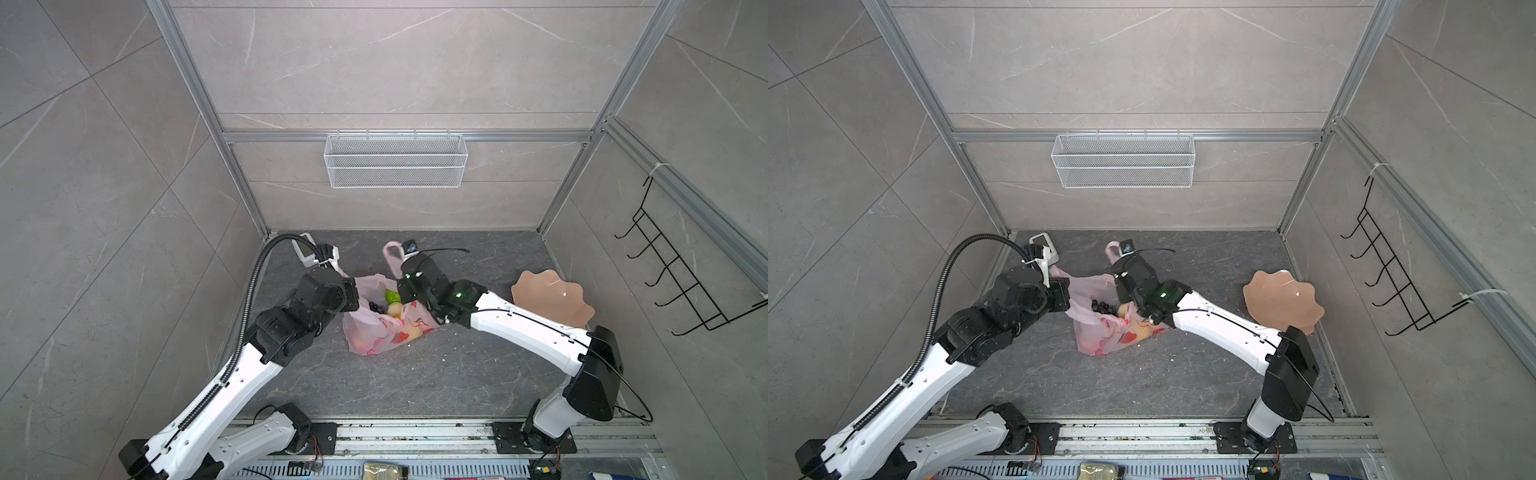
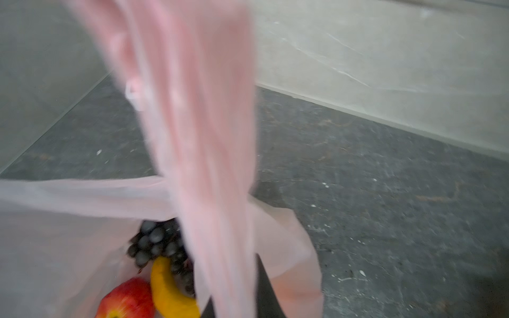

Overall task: Take the fake fruits out of the plastic bag
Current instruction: 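Pull the bag opening apart with both grippers and lower it onto the table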

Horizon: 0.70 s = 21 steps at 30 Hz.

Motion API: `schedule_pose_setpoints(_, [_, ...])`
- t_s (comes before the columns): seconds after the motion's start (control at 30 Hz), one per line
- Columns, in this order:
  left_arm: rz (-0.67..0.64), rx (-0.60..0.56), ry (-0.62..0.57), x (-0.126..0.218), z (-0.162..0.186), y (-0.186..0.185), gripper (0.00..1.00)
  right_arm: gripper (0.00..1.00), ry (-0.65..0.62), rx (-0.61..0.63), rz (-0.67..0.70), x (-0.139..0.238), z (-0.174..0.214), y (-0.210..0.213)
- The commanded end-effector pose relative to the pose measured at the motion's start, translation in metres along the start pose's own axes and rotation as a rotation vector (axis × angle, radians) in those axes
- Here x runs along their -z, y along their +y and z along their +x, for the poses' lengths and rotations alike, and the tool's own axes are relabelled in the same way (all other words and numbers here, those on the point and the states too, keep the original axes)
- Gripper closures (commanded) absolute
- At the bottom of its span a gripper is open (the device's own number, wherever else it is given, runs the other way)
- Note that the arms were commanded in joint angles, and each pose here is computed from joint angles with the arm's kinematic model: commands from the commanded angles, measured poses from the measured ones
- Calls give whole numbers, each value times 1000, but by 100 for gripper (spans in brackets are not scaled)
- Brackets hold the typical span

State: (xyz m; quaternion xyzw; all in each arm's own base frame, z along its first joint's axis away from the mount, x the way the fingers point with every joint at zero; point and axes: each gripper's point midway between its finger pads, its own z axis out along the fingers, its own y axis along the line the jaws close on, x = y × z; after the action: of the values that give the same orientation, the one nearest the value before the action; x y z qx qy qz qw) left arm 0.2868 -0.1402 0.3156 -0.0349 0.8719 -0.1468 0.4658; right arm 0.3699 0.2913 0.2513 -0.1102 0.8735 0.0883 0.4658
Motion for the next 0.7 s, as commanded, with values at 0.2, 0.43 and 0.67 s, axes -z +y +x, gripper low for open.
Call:
schedule_pose_setpoints(0.2, [52,211,-88,-57,-131,9,100,100,-157,-507,-155,13,-79,-66])
schedule_pose_setpoints(0.43, [268,113,-273,-19,-185,-34,100,100,-314,-545,-185,57,-105,-85])
schedule_pose_setpoints(0.67, [270,210,-234,-12,-82,5,100,100,-184,-656,-239,34,-2,-84])
